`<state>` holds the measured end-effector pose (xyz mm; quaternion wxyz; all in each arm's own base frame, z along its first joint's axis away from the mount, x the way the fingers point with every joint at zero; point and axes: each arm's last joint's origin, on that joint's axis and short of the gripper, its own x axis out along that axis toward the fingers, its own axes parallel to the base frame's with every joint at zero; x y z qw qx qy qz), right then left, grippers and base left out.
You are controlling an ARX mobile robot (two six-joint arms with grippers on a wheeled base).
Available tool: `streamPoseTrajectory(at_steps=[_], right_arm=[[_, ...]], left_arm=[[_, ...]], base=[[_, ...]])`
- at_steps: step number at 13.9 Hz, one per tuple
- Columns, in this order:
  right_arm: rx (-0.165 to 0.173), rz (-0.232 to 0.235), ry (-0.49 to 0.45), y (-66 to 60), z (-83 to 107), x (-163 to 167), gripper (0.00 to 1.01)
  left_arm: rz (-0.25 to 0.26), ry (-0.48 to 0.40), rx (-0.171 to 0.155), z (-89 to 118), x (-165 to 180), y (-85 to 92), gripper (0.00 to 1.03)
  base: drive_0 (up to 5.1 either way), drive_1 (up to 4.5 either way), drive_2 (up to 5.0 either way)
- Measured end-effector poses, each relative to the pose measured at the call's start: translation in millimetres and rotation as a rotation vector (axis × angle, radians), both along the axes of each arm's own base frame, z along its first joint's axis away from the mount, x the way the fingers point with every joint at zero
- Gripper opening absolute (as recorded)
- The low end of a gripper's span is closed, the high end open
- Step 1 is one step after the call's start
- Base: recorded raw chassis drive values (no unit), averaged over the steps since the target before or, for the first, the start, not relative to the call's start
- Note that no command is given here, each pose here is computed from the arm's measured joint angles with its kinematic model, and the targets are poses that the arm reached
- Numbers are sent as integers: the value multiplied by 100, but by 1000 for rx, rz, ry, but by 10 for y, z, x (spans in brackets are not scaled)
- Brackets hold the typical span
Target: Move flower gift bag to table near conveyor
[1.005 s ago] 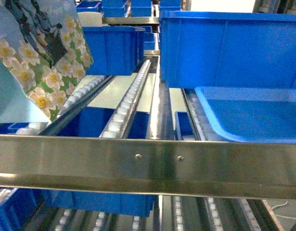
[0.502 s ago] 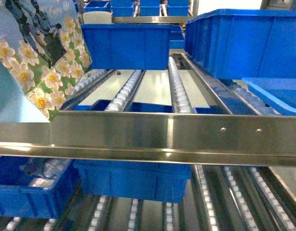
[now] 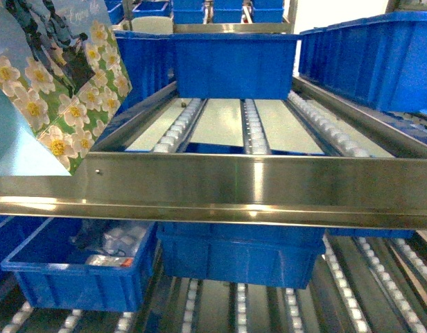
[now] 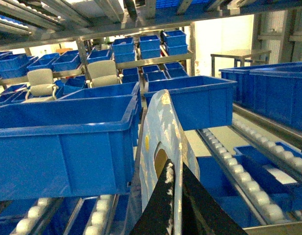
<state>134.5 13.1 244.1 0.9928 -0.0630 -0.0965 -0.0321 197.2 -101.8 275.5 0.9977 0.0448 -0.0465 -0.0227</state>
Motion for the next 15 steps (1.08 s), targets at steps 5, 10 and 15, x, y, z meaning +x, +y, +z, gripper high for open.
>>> streamPoseTrajectory(at_steps=[5, 10, 15], right_arm=[[0, 0, 0, 0, 0, 0, 3], [0, 0, 1, 0, -1, 0, 3], [-1, 1, 3, 0, -3, 1, 3]], left_arm=[[0, 2, 1, -3, 1, 0, 2], [0, 0, 0, -1, 0, 0, 2], [0, 4, 2, -7, 2, -1, 2]], base=[[0, 0, 0], [0, 0, 0], [0, 0, 0]])
